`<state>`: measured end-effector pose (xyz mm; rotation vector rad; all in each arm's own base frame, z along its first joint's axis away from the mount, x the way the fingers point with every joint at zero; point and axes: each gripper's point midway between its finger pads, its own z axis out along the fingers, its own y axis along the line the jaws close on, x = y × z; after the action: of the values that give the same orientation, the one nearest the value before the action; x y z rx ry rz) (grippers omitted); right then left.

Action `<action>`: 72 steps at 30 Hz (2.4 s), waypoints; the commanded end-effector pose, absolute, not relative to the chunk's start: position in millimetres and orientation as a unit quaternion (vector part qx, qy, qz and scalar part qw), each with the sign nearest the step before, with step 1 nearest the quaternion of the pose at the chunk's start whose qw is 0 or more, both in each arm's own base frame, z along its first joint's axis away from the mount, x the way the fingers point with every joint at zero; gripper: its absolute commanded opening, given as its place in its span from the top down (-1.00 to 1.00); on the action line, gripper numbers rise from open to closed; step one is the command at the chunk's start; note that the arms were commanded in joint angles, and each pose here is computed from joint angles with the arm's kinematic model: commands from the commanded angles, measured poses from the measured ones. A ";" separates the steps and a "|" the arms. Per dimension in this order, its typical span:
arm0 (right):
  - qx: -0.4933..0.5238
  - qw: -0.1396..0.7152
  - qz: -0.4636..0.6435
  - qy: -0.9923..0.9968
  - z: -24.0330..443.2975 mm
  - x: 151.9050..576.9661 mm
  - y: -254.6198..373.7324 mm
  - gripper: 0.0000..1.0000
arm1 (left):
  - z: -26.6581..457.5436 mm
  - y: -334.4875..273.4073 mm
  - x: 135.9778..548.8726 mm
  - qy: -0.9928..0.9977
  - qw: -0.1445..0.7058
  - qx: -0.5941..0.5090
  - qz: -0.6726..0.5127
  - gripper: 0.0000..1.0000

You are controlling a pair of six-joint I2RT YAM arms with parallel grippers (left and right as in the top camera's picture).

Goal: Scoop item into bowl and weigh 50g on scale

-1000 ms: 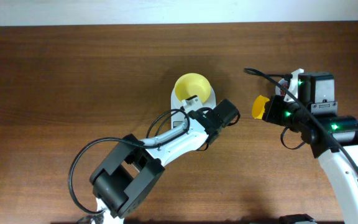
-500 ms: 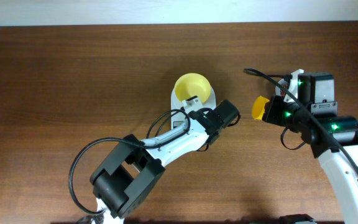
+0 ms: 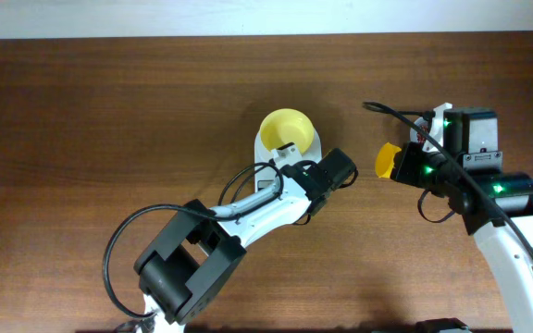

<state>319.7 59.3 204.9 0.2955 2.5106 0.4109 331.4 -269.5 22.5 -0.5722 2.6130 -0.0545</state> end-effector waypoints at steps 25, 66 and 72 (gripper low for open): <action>0.106 0.293 0.145 0.939 210.2 321.6 57.8 0.92 | 7.8 -265.1 328.7 0.951 0.231 -0.208 0.000 1.00; 0.106 0.291 0.144 0.940 209.4 320.5 57.7 0.92 | 0.7 -268.0 319.9 0.956 0.216 -0.199 0.005 1.00; 0.106 0.288 0.144 0.941 208.6 319.5 57.6 0.92 | -0.6 -267.9 320.1 0.956 0.216 -0.199 0.006 1.00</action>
<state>316.1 58.9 202.2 0.2996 2.5290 0.4071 329.1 -271.0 20.2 -0.5536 2.6067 -0.0343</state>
